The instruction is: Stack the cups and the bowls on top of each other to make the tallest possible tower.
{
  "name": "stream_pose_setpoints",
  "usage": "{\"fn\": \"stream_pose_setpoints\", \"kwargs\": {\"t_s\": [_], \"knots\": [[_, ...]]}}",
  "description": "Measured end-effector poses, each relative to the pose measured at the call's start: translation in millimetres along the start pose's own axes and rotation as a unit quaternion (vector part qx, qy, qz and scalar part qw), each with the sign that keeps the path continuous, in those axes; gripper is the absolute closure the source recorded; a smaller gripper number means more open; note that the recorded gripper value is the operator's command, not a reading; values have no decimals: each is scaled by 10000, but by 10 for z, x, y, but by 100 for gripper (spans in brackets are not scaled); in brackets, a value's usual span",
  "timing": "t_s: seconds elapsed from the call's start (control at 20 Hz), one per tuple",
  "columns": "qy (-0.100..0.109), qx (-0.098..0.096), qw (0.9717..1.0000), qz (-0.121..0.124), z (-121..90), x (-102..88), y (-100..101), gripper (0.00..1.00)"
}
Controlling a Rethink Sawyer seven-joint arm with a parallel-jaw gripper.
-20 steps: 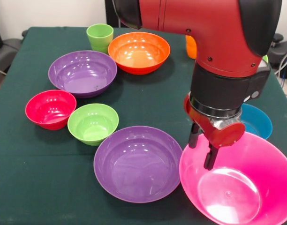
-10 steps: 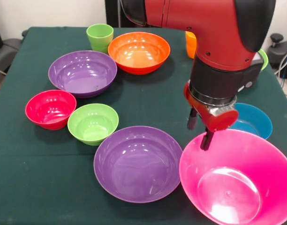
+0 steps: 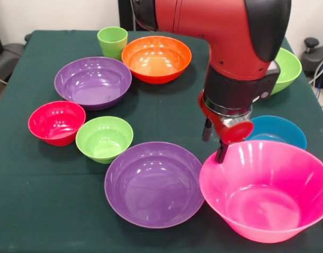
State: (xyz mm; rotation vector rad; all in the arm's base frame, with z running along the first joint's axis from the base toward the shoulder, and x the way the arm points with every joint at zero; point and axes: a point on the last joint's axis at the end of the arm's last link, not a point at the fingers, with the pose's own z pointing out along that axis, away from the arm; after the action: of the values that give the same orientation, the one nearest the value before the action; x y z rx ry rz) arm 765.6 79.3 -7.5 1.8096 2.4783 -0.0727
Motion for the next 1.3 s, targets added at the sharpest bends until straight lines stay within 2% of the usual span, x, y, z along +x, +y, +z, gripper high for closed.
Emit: {"fn": "stream_pose_setpoints", "kwargs": {"t_s": [0.2, 0.6, 0.9, 1.3], "knots": [[-51, -74, 10000, -2, 59, -8, 6, 0], [-68, -104, 9999, -7, 134, 3, -4, 0], [-27, -122, 9999, 15, 147, -4, 7, 0], [111, -280, 9995, 117, 213, -64, 98, 0]]}}
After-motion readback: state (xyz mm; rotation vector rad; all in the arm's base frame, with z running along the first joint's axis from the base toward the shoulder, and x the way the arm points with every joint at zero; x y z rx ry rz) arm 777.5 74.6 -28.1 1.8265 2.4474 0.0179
